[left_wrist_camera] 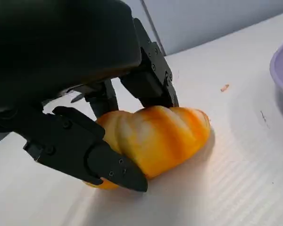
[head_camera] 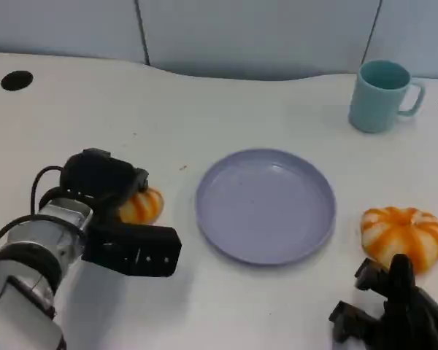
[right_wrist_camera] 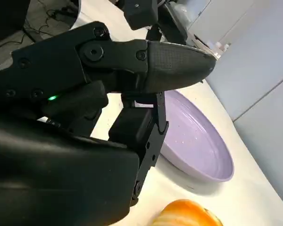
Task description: Grasp the bread from the table and place it into the plate.
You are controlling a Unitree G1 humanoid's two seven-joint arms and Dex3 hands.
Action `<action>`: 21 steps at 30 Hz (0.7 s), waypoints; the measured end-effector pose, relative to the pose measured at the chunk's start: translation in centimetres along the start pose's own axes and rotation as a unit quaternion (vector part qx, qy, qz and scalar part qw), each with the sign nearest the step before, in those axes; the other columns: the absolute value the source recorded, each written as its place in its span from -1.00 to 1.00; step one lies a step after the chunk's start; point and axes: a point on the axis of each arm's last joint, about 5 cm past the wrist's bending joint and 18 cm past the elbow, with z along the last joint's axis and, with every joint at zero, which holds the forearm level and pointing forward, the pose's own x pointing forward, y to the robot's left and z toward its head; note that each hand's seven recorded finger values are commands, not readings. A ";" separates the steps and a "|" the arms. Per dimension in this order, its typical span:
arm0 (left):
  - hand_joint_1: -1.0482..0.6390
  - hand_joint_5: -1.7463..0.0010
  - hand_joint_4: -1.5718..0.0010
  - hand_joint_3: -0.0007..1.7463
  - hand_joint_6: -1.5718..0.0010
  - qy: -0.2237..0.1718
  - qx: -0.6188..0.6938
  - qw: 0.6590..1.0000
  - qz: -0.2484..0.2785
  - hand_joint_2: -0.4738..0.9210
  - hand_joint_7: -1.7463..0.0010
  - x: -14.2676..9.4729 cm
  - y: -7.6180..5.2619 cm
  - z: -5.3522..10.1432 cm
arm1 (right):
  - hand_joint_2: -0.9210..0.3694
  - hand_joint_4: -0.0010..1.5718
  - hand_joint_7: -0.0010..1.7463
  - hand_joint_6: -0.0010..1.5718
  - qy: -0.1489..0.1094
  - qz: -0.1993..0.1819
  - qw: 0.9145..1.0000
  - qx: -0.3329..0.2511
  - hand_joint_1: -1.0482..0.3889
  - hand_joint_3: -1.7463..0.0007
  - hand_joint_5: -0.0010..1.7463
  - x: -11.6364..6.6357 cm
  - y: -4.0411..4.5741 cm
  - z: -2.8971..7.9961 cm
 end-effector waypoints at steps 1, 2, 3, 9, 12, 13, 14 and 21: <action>-0.03 -1.00 0.06 -0.48 0.31 0.001 -0.012 1.000 0.001 1.00 -0.99 -0.1 -0.1 0.0 | -1.00 0.51 0.50 0.27 0.000 0.000 1.000 0.000 -0.27 0.36 0.44 0.0 -0.01 0.0; -0.02 -1.00 0.05 -0.47 0.30 0.001 -0.023 1.000 0.003 1.00 -0.99 -0.1 -0.2 0.0 | -1.00 0.52 0.50 0.27 0.000 0.001 1.000 0.000 -0.27 0.37 0.44 0.0 -0.01 0.0; -0.02 -1.00 0.04 -0.46 0.30 0.001 -0.032 0.999 0.008 1.00 -1.00 -0.2 -0.3 0.0 | -1.00 0.52 0.49 0.27 0.000 0.001 1.000 0.000 -0.27 0.37 0.43 0.0 -0.01 0.0; 0.00 -1.00 0.01 -0.49 0.27 -0.003 -0.071 0.996 0.046 0.96 -1.00 -0.5 -0.8 0.0 | -1.00 0.53 0.45 0.30 0.000 0.002 1.000 0.000 -0.28 0.37 0.41 0.1 0.00 0.0; 0.00 -1.00 0.02 -0.49 0.28 0.000 -0.082 0.995 0.052 0.96 -1.00 -0.5 -0.7 -0.1 | -1.00 0.52 0.45 0.30 0.000 0.002 1.000 0.000 -0.28 0.37 0.42 0.1 0.00 0.0; 0.01 -1.00 0.00 -0.51 0.27 0.001 -0.085 0.995 0.053 0.95 -1.00 -0.5 -0.6 -0.1 | -1.00 0.53 0.45 0.31 0.000 0.002 1.000 0.000 -0.28 0.38 0.42 0.2 -0.01 0.0; 0.02 -1.00 0.00 -0.52 0.27 0.000 -0.086 0.995 0.055 0.94 -1.00 -0.5 -0.6 0.0 | -1.00 0.53 0.45 0.31 0.000 0.003 1.000 -0.001 -0.28 0.38 0.42 0.2 -0.01 0.1; 0.01 -1.00 -0.04 -0.50 0.23 -0.021 -0.082 0.993 0.078 0.97 -0.98 0.1 0.5 0.2 | -1.00 0.52 0.41 0.31 0.000 0.009 1.000 -0.001 -0.28 0.40 0.42 0.6 -0.04 0.1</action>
